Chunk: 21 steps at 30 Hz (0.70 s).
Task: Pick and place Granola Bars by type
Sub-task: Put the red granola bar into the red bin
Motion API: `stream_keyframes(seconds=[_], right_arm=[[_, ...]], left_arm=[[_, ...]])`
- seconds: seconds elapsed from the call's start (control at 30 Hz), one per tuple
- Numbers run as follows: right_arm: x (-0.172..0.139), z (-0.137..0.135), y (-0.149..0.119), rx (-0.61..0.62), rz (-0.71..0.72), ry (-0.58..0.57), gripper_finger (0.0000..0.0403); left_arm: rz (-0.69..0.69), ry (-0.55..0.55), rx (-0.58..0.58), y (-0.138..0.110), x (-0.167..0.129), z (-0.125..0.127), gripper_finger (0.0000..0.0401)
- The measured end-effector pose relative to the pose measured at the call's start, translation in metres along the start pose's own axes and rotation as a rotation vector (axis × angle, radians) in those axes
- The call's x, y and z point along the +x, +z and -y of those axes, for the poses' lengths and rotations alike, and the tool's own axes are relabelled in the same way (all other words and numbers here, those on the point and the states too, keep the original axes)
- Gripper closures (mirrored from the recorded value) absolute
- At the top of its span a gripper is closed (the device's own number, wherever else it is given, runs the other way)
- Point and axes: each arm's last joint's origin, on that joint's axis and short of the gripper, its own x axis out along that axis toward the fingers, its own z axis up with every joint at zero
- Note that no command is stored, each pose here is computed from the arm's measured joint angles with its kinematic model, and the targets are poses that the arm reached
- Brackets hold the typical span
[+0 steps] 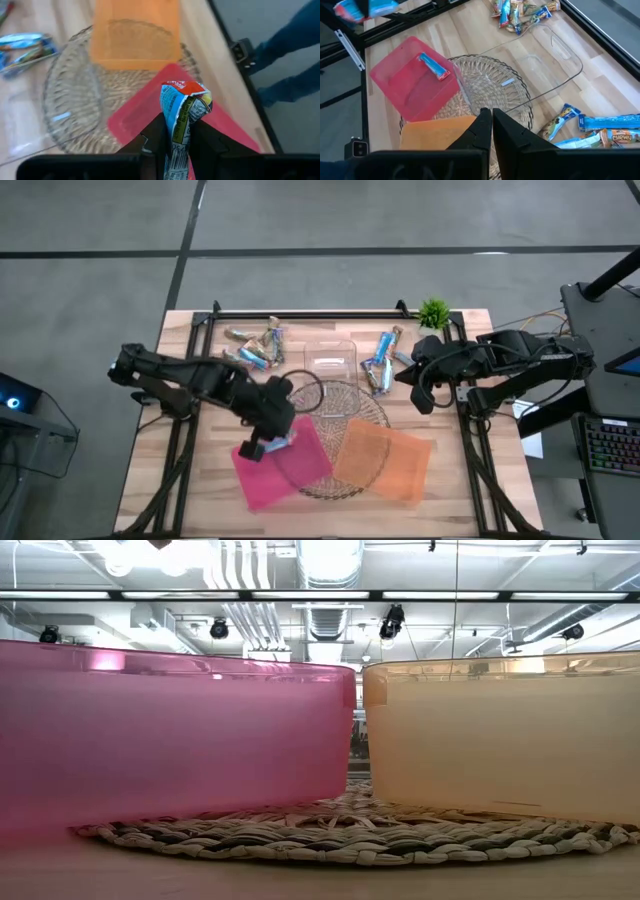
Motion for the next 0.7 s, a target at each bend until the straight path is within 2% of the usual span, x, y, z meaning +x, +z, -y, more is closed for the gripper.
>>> stream_keyframes(seconds=[0.37, 0.7], right_arm=[[0.000, -0.001, 0.000, 0.009, -0.013, 0.020, 0.0394], [0.000, -0.001, 0.000, 0.010, -0.014, 0.022, 0.0394]], left_arm=[[-0.061, -0.066, 0.060, 0.003, 0.026, 0.033, 0.0350], [-0.193, -0.078, 0.068, -0.005, 0.078, 0.036, 0.0350]])
